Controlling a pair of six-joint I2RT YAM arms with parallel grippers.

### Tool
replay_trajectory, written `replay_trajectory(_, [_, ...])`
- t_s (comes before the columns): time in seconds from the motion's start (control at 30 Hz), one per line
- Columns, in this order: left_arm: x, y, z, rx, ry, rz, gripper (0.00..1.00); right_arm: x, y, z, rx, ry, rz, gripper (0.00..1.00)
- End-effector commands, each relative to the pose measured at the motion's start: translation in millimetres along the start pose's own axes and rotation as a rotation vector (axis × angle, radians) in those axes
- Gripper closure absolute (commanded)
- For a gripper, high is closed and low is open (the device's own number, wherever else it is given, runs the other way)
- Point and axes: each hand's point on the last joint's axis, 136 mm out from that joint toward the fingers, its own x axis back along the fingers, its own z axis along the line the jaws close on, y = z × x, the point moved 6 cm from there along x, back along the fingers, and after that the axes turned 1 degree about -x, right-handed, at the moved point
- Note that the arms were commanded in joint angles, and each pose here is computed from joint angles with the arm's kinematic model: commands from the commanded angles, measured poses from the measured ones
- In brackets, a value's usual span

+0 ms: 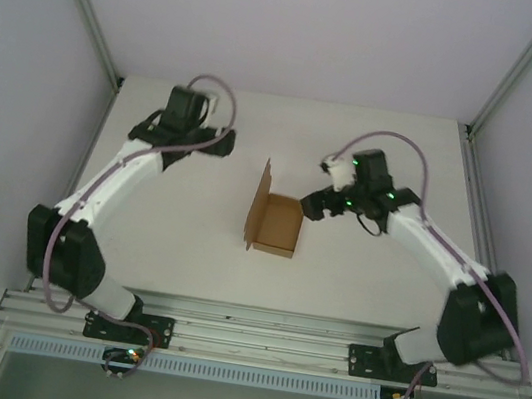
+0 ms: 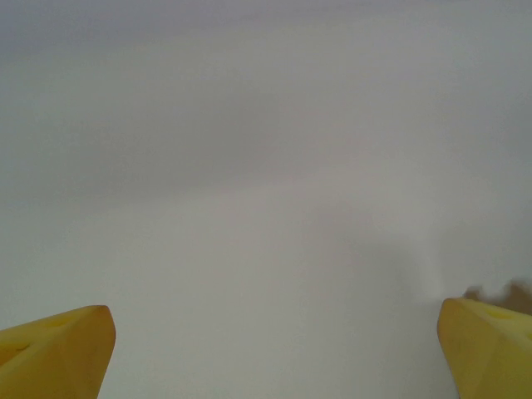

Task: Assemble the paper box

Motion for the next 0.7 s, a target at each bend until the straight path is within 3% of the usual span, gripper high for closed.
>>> replay_trajectory(0.0, [15,-20,13,0.227,-0.015,-0.067,0.0,-37,10,7,0.15,0.069,0.065,0.07])
replay_trajectory(0.13, [26,-50,28,0.238,0.054,-0.009,0.0,-79,19,-2,0.113,0.084,0.118,0.22])
replay_trajectory(0.47, [20,-69,40,0.227,0.139,0.068,0.0,-127,3,5,0.119,0.109,0.279,0.3])
replay_trajectory(0.6, [12,-71,38,0.231,0.13,0.095,0.0,-135,2,1,0.089,0.07,0.291,0.41])
replay_trajectory(0.67, [10,-72,38,0.235,0.133,0.103,0.0,-139,0,-5,0.061,0.021,0.304,0.52])
